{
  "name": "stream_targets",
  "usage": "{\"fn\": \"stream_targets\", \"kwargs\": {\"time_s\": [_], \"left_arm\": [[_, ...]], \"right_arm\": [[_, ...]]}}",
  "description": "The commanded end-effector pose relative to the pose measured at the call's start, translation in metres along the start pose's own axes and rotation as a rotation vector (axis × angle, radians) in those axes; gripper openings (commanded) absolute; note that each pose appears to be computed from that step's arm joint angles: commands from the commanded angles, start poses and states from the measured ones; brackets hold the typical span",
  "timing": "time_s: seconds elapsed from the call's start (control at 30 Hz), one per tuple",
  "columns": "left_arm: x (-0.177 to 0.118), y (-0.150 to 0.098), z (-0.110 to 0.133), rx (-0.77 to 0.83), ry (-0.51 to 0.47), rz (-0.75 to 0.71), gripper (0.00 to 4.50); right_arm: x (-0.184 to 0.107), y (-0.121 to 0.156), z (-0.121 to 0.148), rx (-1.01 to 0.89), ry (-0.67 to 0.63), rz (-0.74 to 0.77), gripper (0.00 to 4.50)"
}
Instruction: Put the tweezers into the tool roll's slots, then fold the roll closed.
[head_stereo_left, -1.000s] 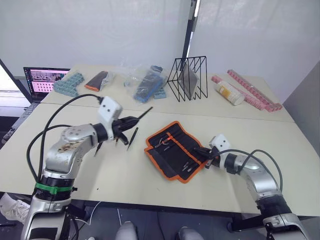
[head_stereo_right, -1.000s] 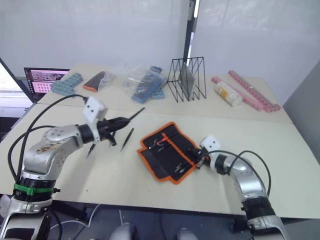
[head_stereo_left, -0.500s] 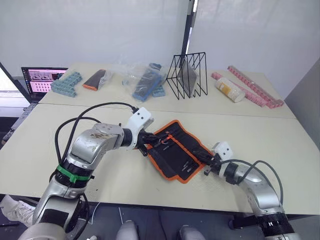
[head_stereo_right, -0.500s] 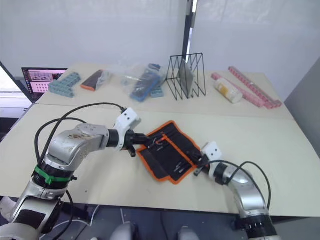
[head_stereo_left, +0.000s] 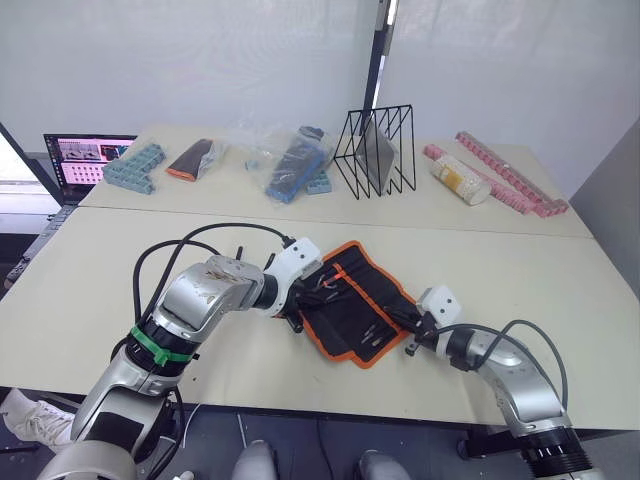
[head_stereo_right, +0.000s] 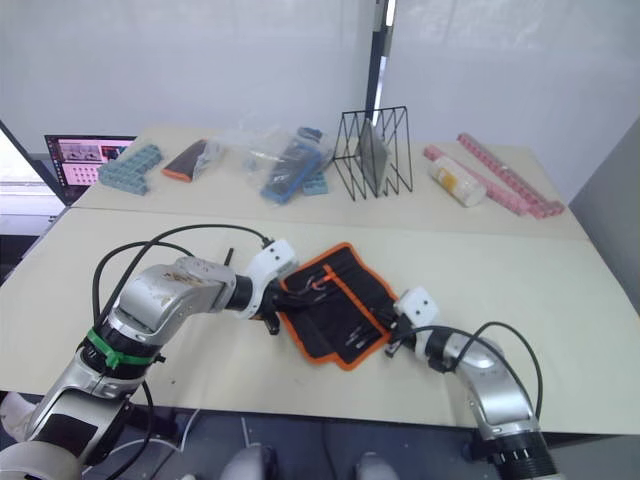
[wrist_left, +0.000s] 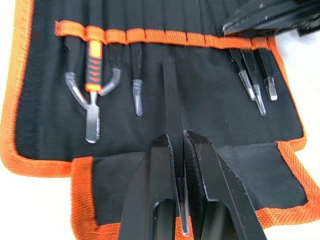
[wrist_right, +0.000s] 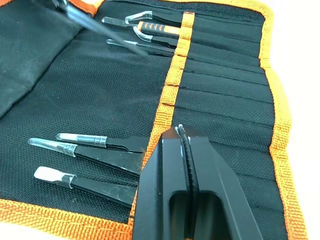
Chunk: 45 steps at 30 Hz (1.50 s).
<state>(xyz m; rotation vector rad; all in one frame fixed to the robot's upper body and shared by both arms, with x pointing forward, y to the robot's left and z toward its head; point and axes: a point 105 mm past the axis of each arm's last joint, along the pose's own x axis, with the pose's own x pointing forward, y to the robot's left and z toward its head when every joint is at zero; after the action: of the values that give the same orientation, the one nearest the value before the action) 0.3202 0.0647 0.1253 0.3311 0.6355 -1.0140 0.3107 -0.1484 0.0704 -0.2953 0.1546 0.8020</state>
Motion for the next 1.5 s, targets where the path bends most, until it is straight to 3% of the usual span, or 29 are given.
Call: {"fn": "stream_targets", "kwargs": {"time_s": [0.03, 0.77, 0.93, 1.2, 1.27, 1.5], "left_arm": [[0.003, 0.006, 0.006, 0.013, -0.008, 0.049, 0.03], [0.064, 0.007, 0.032, 0.138, -0.058, 0.097, 0.03], [0.076, 0.012, 0.054, 0.264, -0.138, 0.152, 0.03], [0.085, 0.018, 0.055, 0.289, -0.176, 0.171, 0.03], [0.082, 0.019, 0.056, 0.279, -0.196, 0.154, 0.87], [0.059, 0.034, 0.047, 0.223, -0.188, 0.129, 3.17]], "right_arm": [[-0.003, 0.005, -0.030, 0.042, 0.113, 0.001, 0.00], [0.001, 0.008, -0.030, 0.054, 0.118, 0.011, 0.00], [0.002, 0.009, -0.030, 0.056, 0.120, 0.016, 0.00], [0.003, 0.004, -0.029, 0.047, 0.118, -0.010, 0.00], [0.004, 0.001, -0.028, 0.047, 0.117, -0.014, 0.00], [0.008, 0.002, -0.027, 0.045, 0.118, -0.005, 0.00]]}}
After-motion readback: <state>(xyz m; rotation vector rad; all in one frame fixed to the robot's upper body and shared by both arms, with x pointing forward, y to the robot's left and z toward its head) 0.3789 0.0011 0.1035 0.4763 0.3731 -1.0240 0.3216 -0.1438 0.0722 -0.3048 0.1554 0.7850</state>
